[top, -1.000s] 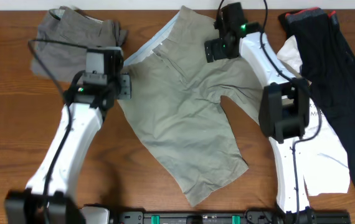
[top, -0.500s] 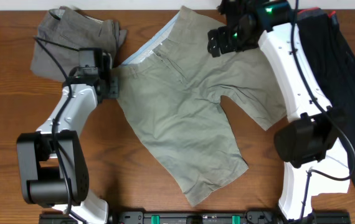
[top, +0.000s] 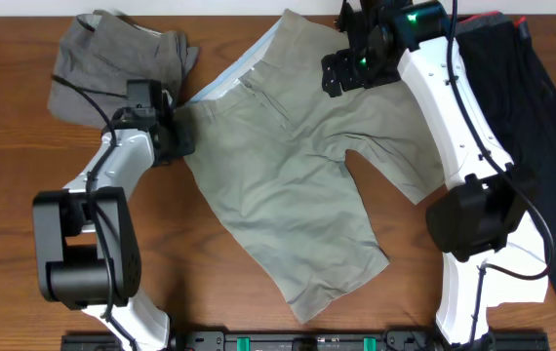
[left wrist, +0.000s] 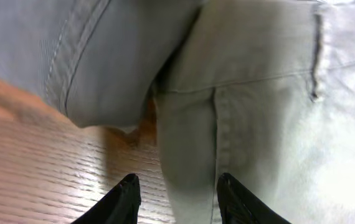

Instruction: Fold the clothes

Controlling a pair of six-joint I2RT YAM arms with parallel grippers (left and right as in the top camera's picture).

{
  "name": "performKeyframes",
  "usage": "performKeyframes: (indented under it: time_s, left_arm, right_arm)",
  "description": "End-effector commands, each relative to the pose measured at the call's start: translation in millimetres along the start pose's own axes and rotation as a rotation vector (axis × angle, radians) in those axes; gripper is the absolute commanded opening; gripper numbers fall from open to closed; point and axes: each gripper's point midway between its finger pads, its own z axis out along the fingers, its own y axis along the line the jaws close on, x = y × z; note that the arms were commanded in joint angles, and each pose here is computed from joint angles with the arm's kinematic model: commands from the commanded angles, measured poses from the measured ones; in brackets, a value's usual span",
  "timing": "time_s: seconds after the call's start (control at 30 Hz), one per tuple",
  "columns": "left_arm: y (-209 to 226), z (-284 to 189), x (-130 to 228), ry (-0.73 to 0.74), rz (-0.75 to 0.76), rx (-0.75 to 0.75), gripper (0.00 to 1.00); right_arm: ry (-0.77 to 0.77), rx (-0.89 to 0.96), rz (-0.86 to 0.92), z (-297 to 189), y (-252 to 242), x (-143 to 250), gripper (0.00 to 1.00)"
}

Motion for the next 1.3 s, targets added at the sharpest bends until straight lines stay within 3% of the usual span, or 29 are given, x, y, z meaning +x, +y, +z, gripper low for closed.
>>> performKeyframes:
  time_s: [0.0,0.3,0.33,0.4,0.43,0.53,0.63,0.93,1.27]
  left_arm:
    - [-1.1,10.1,0.6,0.013,-0.154,0.009,0.43]
    - [-4.5,29.1,-14.7,-0.049,-0.152,0.034,0.43]
    - [-5.5,28.9,-17.4,-0.059,-0.153,0.040,0.36]
    - [-7.9,25.5,-19.4,-0.066,-0.152,0.051,0.09]
    - [-10.9,23.7,-19.8,-0.065,-0.150,0.064,0.06]
    - [-19.9,15.2,-19.4,-0.062,-0.141,0.094,0.06]
    - [-26.8,2.3,-15.5,-0.053,-0.127,0.097,0.06]
    - [-34.5,-75.4,-12.2,-0.097,-0.108,0.094,0.06]
    - [32.5,-150.0,2.7,-0.187,-0.151,-0.216,0.06]
  right_arm:
    - [0.017,-0.011,-0.019,5.6,5.5,3.2,0.89]
    - [0.044,-0.023,-0.012,5.6,8.3,9.7,0.84]
    - [0.055,-0.026,-0.012,5.8,9.7,12.6,0.82]
    - [0.079,-0.026,-0.011,5.8,11.5,18.5,0.79]
    - [0.092,-0.026,-0.011,5.7,12.2,21.7,0.77]
    - [0.127,-0.023,0.007,4.9,12.4,30.2,0.64]
    - [0.145,-0.021,0.032,4.1,12.3,34.7,0.58]
    - [0.224,-0.023,0.017,2.5,26.8,54.8,0.58]
    - [0.294,-0.020,0.023,6.1,33.0,72.5,0.61]
